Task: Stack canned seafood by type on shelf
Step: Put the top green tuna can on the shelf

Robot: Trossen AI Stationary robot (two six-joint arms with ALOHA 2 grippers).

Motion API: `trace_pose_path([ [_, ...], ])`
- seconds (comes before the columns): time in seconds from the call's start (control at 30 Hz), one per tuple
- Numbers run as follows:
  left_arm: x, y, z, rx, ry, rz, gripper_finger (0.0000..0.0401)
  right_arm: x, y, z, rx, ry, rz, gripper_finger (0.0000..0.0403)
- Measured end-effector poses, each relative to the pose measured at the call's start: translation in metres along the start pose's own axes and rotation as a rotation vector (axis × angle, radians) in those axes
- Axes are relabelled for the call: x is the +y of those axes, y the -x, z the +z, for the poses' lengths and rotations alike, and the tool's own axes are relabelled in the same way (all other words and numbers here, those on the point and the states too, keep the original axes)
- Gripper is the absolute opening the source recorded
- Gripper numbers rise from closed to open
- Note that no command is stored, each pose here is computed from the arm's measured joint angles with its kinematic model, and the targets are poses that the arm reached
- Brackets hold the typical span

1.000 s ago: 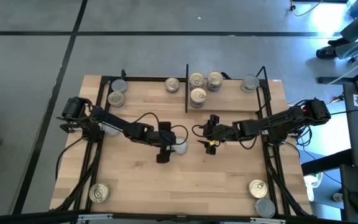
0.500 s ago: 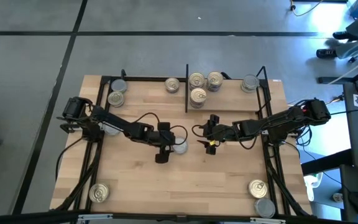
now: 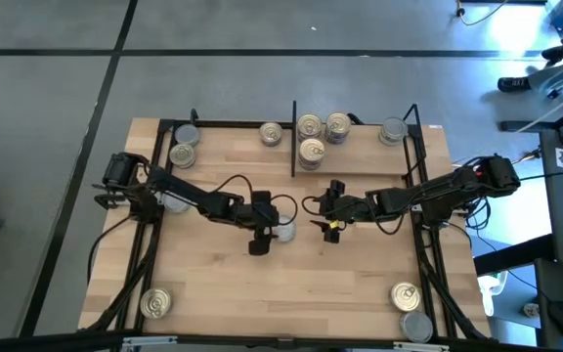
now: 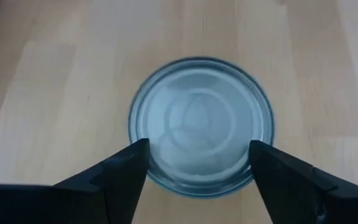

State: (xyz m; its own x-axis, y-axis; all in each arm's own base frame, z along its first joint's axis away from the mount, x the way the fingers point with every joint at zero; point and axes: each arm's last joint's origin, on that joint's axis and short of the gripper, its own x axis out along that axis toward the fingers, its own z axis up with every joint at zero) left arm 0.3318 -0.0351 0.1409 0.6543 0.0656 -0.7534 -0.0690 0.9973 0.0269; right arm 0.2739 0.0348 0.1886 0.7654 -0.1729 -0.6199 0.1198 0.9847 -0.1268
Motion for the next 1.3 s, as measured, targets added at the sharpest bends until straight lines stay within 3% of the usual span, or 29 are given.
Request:
trace_pose_path([
  [0.23,0.000,0.001,-0.003,0.032,-0.004,-0.009,0.0220,0.000,0.000,0.000,0.003,0.001,0.000,0.0308],
  [0.63,0.001,0.002,-0.006,0.077,-0.048,-0.003,0.0214,0.001,-0.002,-0.001,0.003,0.007,0.003,0.0308],
  [1.0,-0.001,-0.002,-0.025,0.027,-0.026,-0.010,0.0214,0.015,-0.034,-0.006,-0.050,0.105,0.162,0.0308],
  [1.3,-0.001,-0.003,-0.033,-0.009,-0.020,-0.016,0.0214,0.031,-0.062,-0.015,-0.140,0.285,0.276,0.0308],
])
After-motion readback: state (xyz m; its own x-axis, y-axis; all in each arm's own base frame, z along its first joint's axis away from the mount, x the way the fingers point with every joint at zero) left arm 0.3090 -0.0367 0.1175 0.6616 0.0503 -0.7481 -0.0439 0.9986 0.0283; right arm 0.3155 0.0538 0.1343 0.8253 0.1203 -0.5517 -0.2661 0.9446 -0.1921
